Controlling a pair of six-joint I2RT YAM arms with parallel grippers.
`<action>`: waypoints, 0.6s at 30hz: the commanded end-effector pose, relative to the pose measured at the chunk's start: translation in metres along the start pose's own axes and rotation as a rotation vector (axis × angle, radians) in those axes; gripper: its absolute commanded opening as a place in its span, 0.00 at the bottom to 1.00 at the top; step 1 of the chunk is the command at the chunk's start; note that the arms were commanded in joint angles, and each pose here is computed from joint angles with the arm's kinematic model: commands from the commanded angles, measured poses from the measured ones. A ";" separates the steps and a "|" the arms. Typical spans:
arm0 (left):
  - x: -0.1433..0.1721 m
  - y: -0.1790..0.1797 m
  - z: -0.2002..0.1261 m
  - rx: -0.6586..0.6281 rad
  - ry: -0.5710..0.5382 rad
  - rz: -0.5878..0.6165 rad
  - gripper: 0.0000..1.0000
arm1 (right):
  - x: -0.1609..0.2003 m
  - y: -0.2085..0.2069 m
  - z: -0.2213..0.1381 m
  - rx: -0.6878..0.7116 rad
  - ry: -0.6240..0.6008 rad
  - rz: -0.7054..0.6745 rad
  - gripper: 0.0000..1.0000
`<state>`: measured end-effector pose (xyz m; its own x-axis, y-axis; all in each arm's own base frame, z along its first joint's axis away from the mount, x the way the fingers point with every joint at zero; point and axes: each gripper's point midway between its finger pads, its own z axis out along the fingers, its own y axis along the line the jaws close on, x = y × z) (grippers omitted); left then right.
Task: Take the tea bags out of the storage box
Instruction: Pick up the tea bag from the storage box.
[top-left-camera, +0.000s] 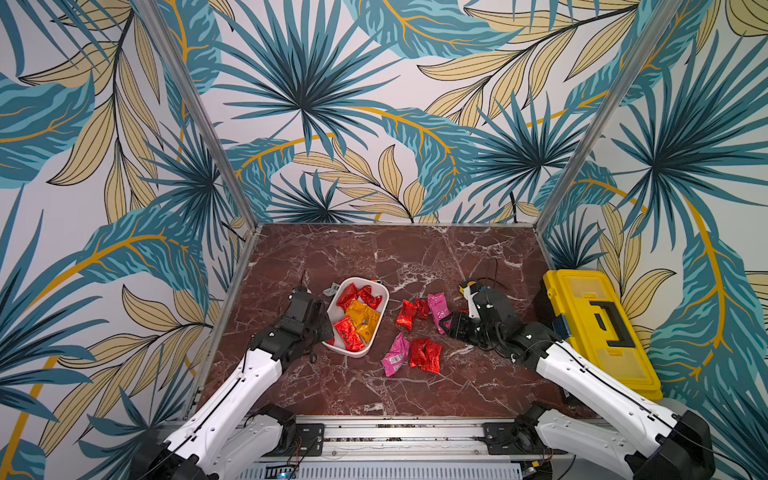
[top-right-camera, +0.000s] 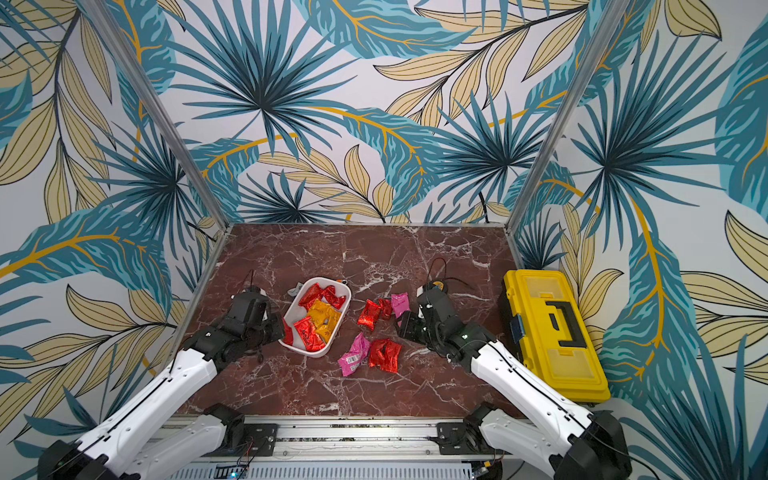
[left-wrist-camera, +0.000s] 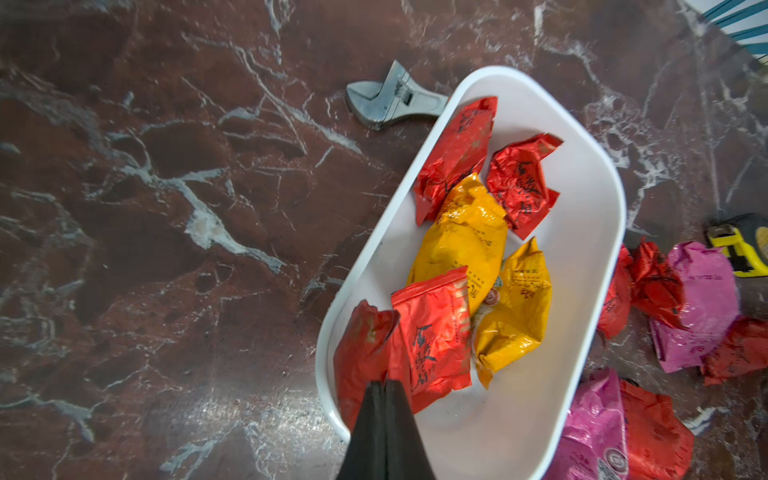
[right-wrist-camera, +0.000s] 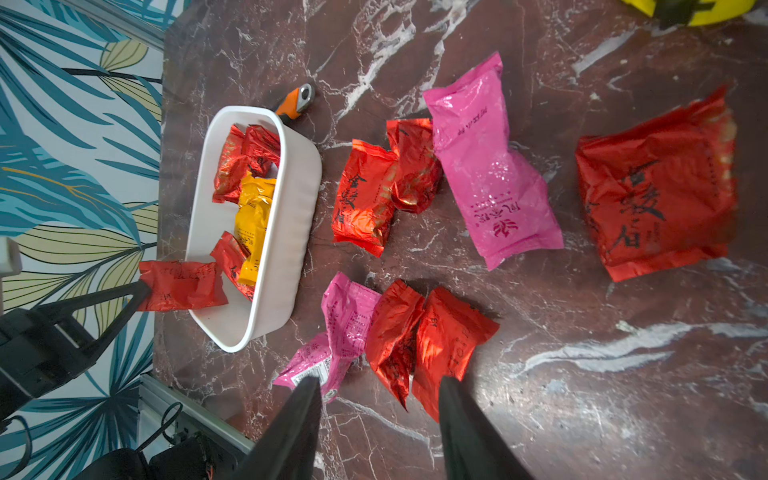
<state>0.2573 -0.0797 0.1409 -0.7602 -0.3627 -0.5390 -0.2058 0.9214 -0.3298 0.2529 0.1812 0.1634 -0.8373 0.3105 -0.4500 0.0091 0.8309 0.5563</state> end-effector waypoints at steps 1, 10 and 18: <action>-0.013 -0.008 -0.028 0.034 -0.033 0.115 0.00 | -0.013 0.018 -0.011 -0.058 -0.038 -0.051 0.51; -0.028 -0.064 -0.084 0.337 -0.146 0.419 0.00 | -0.015 0.105 -0.048 -0.398 -0.046 -0.419 0.57; -0.009 -0.118 -0.122 0.693 -0.153 0.690 0.00 | 0.009 0.154 -0.052 -0.511 -0.045 -0.887 0.64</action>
<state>0.2254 -0.1439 0.2422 -0.6200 0.0818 -0.7803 0.4965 0.8110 -0.3094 0.2257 0.2751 0.2884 -0.5568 -0.1519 -0.8167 -0.7232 0.5723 0.3866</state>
